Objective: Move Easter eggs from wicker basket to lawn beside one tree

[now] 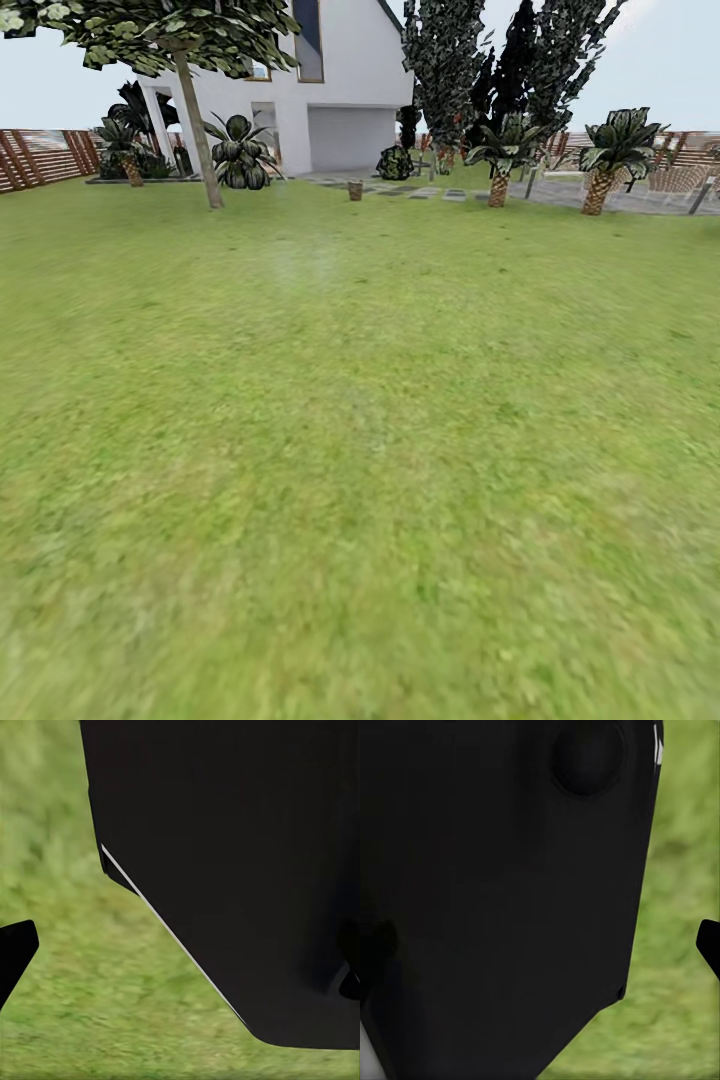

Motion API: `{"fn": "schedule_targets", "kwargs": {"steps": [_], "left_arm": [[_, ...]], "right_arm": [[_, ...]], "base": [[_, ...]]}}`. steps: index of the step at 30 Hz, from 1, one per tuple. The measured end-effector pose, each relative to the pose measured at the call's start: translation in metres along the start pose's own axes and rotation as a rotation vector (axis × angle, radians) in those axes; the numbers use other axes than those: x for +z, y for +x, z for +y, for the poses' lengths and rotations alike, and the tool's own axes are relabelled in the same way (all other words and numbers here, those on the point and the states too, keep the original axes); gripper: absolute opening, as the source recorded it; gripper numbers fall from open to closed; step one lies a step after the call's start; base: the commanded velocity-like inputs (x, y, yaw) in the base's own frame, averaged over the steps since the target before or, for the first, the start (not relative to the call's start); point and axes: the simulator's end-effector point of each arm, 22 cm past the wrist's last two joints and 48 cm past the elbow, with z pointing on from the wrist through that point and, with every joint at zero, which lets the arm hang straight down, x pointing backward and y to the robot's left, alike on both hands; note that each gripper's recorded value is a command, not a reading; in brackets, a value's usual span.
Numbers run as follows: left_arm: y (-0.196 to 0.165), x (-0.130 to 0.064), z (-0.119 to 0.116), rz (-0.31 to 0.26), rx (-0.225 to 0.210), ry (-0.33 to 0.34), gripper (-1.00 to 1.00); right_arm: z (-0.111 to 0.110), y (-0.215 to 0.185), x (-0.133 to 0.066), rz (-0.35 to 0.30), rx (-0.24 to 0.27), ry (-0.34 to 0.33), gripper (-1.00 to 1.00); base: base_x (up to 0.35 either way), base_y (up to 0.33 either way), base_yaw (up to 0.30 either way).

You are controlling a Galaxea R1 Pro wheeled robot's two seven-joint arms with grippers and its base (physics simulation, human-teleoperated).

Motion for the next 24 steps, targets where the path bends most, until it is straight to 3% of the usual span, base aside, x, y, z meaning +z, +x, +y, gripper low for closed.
{"fn": "schedule_targets", "kwargs": {"steps": [14,20,24], "left_arm": [[0.0,0.0,0.0,0.0,0.0,0.0,1.0],[-0.0002,0.0,0.0,0.0,0.0,0.0,1.0],[-0.0001,0.0,0.0,0.0,0.0,0.0,1.0]], "right_arm": [[0.0011,0.0003,0.0,0.002,-0.015,-0.004,1.0],[0.0072,0.0007,0.0,0.002,-0.149,-0.02,1.0],[0.0084,0.0004,-0.0001,0.0,-0.173,-0.023,1.0]], "base": [[0.0,0.0,0.0],[0.0,0.0,0.0],[0.0,0.0,0.0]]}}
